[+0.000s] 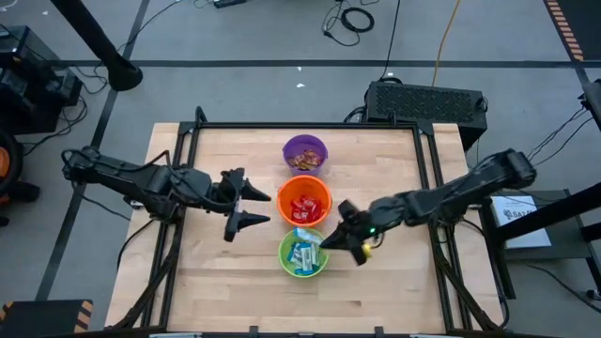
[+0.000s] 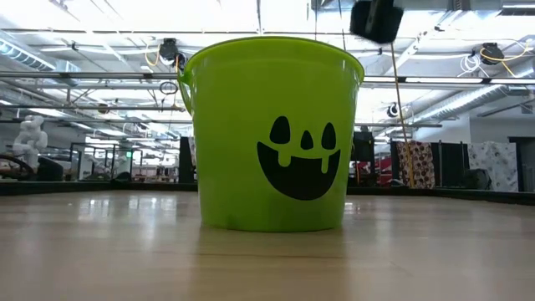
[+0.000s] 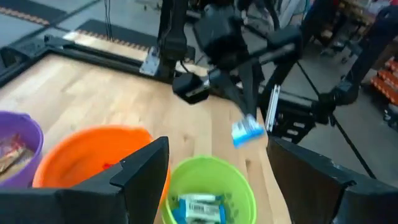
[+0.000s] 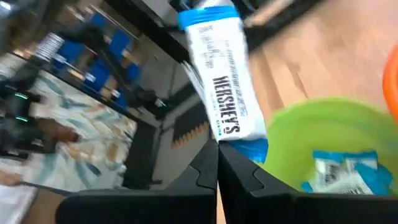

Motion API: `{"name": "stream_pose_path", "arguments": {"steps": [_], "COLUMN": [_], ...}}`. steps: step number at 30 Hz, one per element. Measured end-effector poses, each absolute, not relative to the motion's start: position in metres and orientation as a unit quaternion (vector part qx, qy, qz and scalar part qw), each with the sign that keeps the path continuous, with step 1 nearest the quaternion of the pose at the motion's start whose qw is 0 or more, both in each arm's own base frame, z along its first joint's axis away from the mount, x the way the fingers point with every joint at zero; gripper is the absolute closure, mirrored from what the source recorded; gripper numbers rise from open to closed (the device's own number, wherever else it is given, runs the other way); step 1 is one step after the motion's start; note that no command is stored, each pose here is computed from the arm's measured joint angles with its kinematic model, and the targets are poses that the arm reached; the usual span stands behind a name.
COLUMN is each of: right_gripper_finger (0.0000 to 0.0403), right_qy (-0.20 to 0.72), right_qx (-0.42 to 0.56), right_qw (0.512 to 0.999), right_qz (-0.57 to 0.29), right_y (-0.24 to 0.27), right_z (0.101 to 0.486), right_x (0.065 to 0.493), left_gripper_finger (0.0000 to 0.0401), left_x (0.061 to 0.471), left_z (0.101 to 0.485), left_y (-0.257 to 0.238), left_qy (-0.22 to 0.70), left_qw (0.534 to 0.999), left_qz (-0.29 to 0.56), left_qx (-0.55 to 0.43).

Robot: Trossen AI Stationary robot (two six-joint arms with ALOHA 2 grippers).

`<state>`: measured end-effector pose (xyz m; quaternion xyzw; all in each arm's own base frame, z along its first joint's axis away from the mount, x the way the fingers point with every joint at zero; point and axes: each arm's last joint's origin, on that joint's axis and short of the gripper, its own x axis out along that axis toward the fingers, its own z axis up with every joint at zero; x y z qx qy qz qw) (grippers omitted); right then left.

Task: Sort candy by brand, put in halloween buckets
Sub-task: Put blue chocolate bar into the green bucket, then return to Home Position

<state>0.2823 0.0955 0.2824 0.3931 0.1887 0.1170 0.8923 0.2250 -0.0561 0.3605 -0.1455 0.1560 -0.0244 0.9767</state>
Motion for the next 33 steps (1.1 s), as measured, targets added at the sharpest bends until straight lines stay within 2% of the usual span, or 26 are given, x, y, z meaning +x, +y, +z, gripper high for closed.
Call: {"name": "stream_pose_path", "arguments": {"steps": [6,12,16,19,22,26,30,33], "right_gripper_finger": [0.0388,0.0298,0.0235,0.022,0.023,0.0283,0.0373,0.0393], "right_qy": [0.231,0.262,0.246,0.194,0.129,0.049,0.028,0.039], "right_qx": [0.394,0.393,0.407,0.398,0.322,0.193,0.106,0.068], "right_qw": [0.886,0.879,0.877,0.893,0.934,0.977,0.992,0.996], "right_qz": [0.083,0.07,0.07,0.08,0.091,0.081,0.055,0.043], "right_y": [0.105,0.107,0.104,0.094,0.083,0.066,0.052,0.044], "right_z": [0.249,0.231,0.242,0.269,0.299,0.333,0.35,0.356], "right_x": [0.3,0.307,0.303,0.292,0.275,0.247,0.22,0.2], "left_gripper_finger": [0.0123,0.0123,0.0123,0.0123,0.0123,0.0141,0.0197,0.026], "left_x": [0.22,0.221,0.22,0.219,0.218,0.22,0.22,0.221], "left_z": [0.357,0.356,0.356,0.354,0.351,0.356,0.363,0.362], "left_y": [-0.058,-0.057,-0.056,-0.055,-0.055,-0.055,-0.053,-0.049], "left_qy": [0.182,0.186,0.183,0.188,0.203,0.18,0.146,0.149], "left_qw": [0.969,0.966,0.96,0.955,0.955,0.974,0.987,0.988], "left_qz": [-0.02,-0.012,0.012,0.024,0.027,0.007,0.014,0.017], "left_qx": [-0.168,-0.178,-0.211,-0.229,-0.213,-0.14,-0.071,-0.03]}}
